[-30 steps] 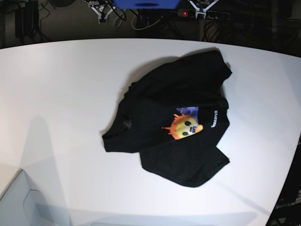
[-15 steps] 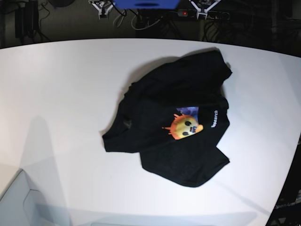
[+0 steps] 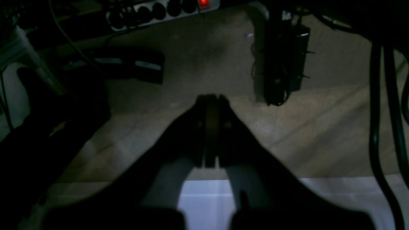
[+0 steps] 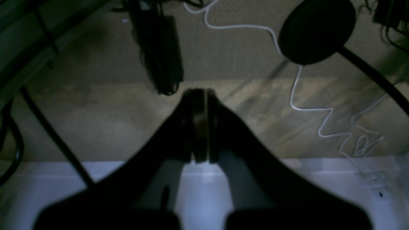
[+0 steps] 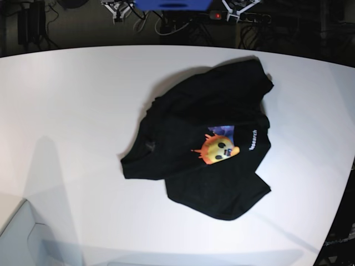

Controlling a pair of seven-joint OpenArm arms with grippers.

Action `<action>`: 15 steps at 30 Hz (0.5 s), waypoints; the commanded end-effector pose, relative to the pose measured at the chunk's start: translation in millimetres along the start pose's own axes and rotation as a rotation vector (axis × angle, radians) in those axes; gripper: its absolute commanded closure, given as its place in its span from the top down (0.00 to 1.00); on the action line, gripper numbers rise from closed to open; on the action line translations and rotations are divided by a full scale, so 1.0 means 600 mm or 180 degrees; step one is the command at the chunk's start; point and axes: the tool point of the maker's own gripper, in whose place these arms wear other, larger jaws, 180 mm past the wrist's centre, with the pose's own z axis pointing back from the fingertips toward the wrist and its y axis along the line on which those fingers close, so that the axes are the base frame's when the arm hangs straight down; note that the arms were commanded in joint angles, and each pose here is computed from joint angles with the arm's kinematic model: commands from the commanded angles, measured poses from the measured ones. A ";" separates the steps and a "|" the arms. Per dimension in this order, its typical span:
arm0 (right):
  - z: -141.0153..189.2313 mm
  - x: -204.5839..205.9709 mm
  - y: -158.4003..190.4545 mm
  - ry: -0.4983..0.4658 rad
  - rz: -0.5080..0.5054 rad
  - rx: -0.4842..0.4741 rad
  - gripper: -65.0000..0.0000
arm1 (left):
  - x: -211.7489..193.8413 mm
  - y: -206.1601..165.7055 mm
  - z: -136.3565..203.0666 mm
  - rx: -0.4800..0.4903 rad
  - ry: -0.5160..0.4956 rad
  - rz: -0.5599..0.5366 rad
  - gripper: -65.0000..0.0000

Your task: Layout the t-shirt on the table in an organized manner, then fold the t-shirt properly

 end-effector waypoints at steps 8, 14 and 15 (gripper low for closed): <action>0.000 0.005 0.000 -0.0025 0.0009 0.0026 0.00 | -0.006 0.001 0.001 0.0020 0.0023 -0.0002 0.00; 0.004 -0.039 -0.001 -0.0084 0.0016 0.0024 0.00 | -0.064 -0.002 0.008 0.0008 0.0161 -0.0014 0.00; 0.006 -0.051 -0.002 -0.0118 0.0022 0.0020 0.00 | -0.075 -0.004 0.010 0.0002 0.0190 -0.0015 0.00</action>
